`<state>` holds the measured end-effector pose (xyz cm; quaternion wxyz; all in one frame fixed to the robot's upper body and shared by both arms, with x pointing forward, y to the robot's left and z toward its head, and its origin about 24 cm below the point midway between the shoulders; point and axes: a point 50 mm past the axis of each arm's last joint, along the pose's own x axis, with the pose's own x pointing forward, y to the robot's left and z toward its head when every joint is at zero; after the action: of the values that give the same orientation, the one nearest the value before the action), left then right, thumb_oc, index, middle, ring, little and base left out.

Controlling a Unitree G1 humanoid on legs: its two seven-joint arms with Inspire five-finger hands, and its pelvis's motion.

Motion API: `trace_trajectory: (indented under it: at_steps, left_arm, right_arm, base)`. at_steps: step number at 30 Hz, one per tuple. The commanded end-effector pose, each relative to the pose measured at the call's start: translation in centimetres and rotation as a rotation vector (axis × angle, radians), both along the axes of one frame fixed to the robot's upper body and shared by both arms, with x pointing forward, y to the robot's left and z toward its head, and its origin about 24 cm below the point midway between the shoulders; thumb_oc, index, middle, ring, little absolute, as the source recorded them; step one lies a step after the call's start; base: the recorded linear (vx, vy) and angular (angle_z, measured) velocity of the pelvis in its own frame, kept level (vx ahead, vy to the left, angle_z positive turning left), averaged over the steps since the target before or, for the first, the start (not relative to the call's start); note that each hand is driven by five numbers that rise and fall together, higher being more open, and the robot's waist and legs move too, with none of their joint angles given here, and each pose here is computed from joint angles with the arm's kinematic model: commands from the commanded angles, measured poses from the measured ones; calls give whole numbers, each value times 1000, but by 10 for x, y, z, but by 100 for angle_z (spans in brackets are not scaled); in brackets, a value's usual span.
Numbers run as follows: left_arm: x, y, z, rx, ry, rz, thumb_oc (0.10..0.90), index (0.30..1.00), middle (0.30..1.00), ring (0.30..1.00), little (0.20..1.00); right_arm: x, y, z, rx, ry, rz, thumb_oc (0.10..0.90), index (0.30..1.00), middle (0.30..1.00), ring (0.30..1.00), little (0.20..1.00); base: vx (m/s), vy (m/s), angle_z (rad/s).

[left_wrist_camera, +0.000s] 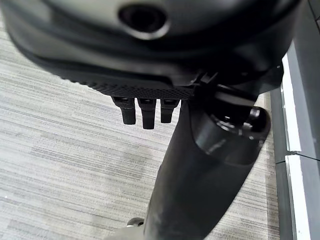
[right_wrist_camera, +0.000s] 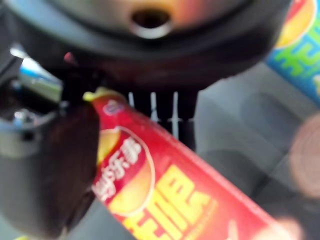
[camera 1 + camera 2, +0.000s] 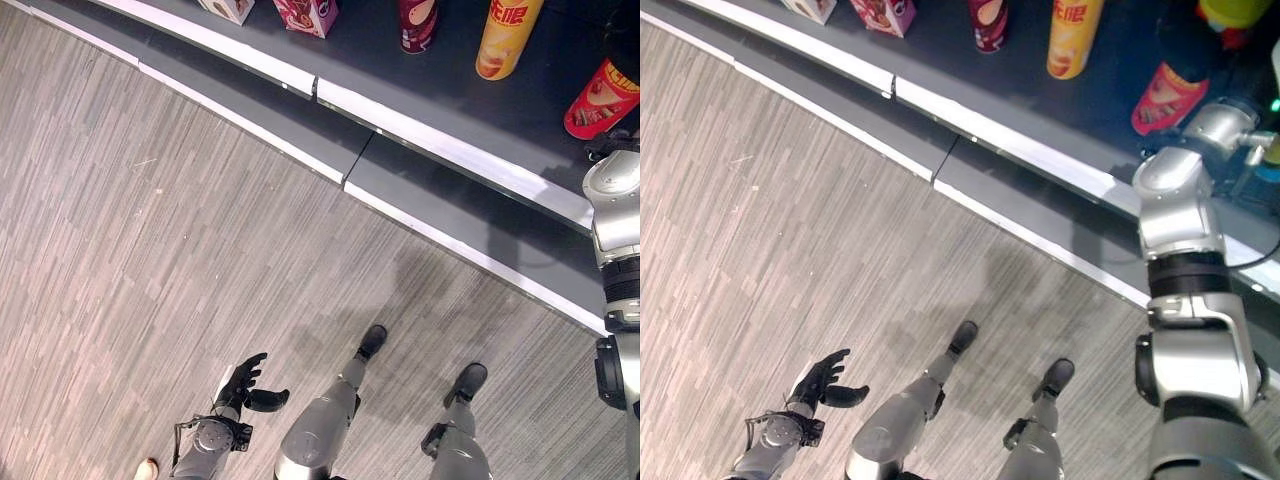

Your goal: Put the goods on the table back onto the shelves and tidy them up.

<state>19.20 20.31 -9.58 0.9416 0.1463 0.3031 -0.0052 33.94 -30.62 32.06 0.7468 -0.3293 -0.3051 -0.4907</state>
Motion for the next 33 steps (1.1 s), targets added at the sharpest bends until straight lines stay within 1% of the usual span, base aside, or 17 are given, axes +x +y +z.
trace_trajectory:
  at_steps: [1,7,8,9,24,28,29,30,31,32,33]
  left_arm:
    - [-13,14,-4,87,25,-27,800,900,900,900,900]
    - [-12,13,-3,91,22,-31,800,900,900,900,900]
    - [-12,12,-3,91,23,-32,800,900,900,900,900]
    - [-12,12,-4,90,23,-29,800,900,900,900,900]
    - [-10,12,-4,96,24,-27,800,900,900,900,900]
    - [-10,13,-6,104,44,-27,800,900,900,900,900]
    - [-10,15,-7,117,60,-28,800,900,900,900,900]
    - [-12,16,-8,121,70,-30,800,900,900,900,900]
    - [-13,17,-8,124,72,-29,800,900,900,900,900]
    - [-13,20,-9,135,85,-26,800,900,900,900,900]
    - [-12,21,-8,133,82,-19,800,900,900,900,900]
  right_arm:
    - [-32,7,67,-180,-247,-36,400,300,300,300,300]
    - [-33,4,69,-169,-250,-44,400,300,300,300,300]
    - [-33,4,69,-170,-248,-45,593,589,589,589,589]
    - [-32,5,68,-167,-246,-42,800,900,900,900,900]
    - [-26,14,60,-141,-256,13,800,900,900,900,900]
    - [-35,33,57,-187,-315,100,800,900,900,900,900]
    - [-37,48,51,-197,-330,184,800,900,900,900,900]
    - [-37,57,45,-195,-330,237,800,900,900,900,900]
    - [-37,57,43,-192,-327,238,800,900,900,900,900]
    - [-42,70,36,-234,-323,306,800,900,900,900,900]
    - [-45,75,30,-236,-328,353,800,900,900,900,900]
  base:
    - [0,0,0]
    - [0,0,0]
    - [0,0,0]
    - [0,0,0]
    - [0,0,0]
    - [-4,25,0]
    - [-8,77,-2]
    - [6,57,-8]
    - [0,94,-20]
    - [-4,113,-32]
    - [-10,154,-37]
